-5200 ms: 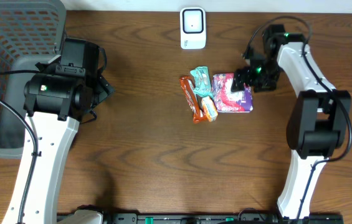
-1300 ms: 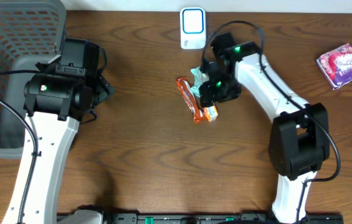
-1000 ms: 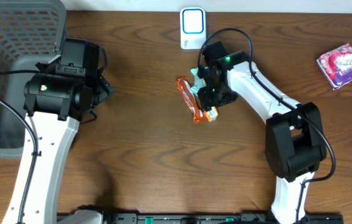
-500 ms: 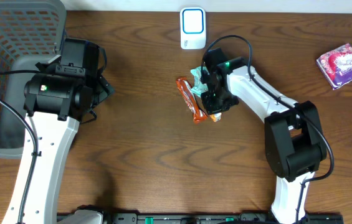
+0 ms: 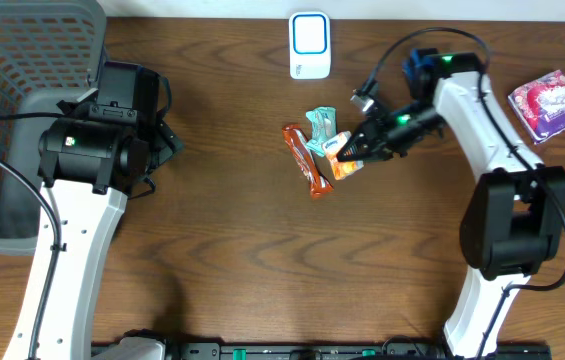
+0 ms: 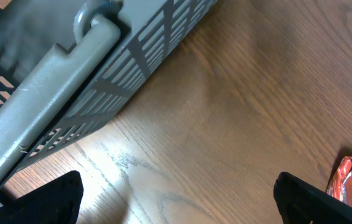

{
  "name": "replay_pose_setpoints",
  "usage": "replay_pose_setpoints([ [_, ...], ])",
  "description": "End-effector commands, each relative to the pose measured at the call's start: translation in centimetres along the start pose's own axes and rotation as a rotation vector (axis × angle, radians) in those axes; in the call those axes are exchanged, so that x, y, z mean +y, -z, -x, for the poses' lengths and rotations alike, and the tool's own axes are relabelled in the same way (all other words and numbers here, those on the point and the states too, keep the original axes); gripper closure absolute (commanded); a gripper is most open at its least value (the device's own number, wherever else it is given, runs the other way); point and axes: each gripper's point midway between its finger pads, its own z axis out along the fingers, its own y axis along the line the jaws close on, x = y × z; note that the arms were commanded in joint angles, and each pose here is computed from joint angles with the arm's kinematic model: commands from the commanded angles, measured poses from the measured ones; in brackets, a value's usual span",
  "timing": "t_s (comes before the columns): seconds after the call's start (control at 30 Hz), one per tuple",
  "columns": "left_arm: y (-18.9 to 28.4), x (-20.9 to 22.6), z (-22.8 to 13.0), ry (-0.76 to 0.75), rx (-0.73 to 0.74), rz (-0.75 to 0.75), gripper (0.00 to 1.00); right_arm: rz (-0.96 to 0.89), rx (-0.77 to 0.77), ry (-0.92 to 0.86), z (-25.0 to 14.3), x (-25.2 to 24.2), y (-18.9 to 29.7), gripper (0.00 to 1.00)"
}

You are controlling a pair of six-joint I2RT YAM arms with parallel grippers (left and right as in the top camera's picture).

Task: Scan the item barcode
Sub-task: 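Reach the right gripper to the pile and grasp the orange Kleenex pack, then lift the Kleenex pack and hold it up to the scanner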

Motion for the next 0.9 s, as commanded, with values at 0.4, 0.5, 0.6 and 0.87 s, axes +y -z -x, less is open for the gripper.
replay_pose_setpoints([
  [0.4, 0.3, 0.4, 0.4, 0.012, -0.022, 0.009, 0.02, 0.299, -0.021, 0.131, -1.5, 5.8, 0.1, 0.99],
  [0.5, 0.3, 0.4, 0.4, 0.012, -0.022, 0.009, 0.02, 0.32, -0.022, 0.124, -1.5, 6.4, -0.1, 0.99],
  [0.6, 0.3, 0.4, 0.4, 0.012, -0.022, 0.009, 0.02, 0.312, -0.01, 0.13, -1.6, 6.4, -0.4, 0.99],
  [0.87, 0.3, 0.4, 0.4, 0.012, -0.022, 0.009, 0.02, 0.276, 0.0, 0.219, -1.2, 6.1, -1.7, 0.99],
])
